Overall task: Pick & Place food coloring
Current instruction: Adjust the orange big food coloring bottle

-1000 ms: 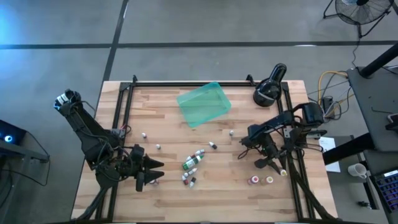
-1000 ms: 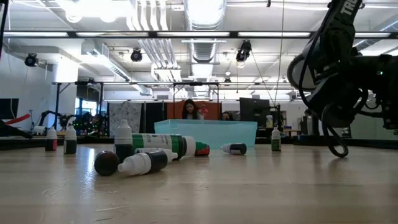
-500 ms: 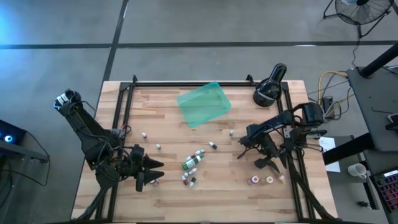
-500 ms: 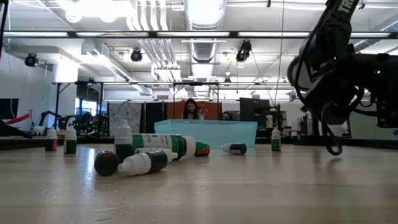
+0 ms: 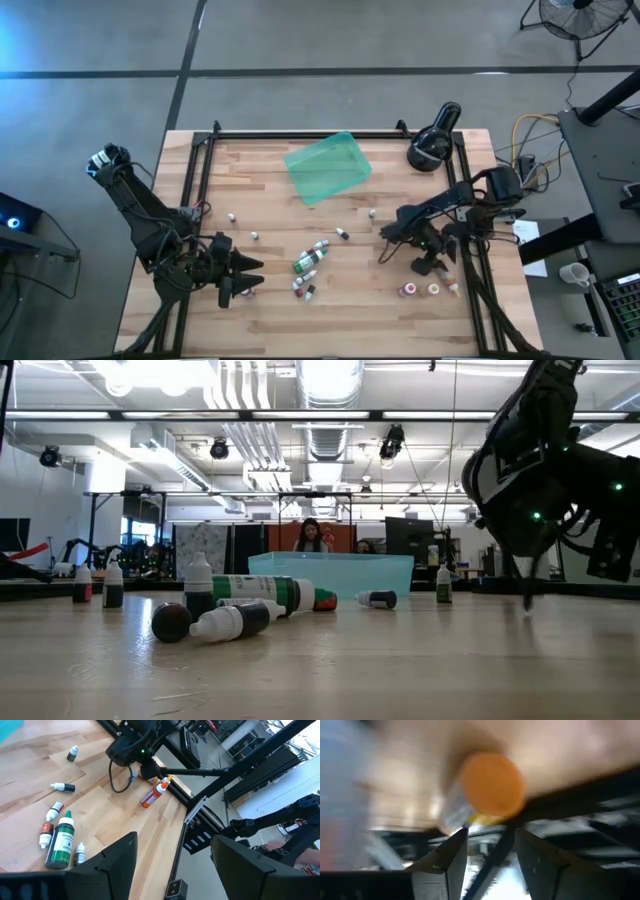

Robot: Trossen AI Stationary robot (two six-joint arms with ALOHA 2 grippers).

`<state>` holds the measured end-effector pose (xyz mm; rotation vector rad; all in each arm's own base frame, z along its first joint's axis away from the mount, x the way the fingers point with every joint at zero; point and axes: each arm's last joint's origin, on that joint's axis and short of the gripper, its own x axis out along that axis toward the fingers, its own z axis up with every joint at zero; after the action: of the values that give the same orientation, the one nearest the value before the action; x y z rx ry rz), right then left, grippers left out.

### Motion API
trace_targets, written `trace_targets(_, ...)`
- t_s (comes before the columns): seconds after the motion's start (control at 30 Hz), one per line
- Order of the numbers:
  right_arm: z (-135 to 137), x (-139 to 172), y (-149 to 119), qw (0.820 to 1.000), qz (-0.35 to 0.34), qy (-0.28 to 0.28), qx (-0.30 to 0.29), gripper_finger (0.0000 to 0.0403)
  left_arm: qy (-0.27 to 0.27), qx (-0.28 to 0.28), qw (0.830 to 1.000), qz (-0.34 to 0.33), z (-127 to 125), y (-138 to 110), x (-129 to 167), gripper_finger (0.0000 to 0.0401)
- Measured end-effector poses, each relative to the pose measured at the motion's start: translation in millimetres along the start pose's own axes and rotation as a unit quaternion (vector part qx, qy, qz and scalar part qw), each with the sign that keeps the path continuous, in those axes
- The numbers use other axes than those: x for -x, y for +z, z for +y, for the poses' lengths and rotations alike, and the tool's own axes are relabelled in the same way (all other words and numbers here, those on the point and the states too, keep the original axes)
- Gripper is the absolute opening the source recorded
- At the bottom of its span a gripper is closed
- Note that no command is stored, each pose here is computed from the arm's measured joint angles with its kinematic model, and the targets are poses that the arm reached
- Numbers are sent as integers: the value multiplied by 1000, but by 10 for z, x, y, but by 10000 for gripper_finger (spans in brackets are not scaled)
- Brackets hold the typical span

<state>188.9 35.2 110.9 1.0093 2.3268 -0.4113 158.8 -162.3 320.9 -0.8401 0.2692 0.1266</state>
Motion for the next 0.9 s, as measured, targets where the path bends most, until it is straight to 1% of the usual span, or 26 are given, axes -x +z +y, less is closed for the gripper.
trace_targets(0.07,58,6,18,1000,-22,19,0,152,0,6,1000,0,0,1,0,225)
trace_targets(0.2,68,27,-7,998,-44,28,-32,141,0,10,1000,0,-1,1,-1,225)
trace_targets(0.33,58,71,-55,996,-70,34,-32,137,0,9,1000,0,0,0,-1,225)
trace_targets(0.5,24,55,-56,994,-92,35,-48,139,-1,9,1000,0,-1,1,-1,225)
trace_targets(0.63,1,-5,-8,993,-99,46,-37,140,-1,10,1000,0,-2,1,-1,225)
trace_targets(0.8,-9,-49,32,992,-107,58,-28,153,-1,13,1000,-1,-2,1,-1,225)
trace_targets(0.9,-3,-45,38,992,-114,56,-19,159,-1,14,1000,-1,-3,1,-1,225)
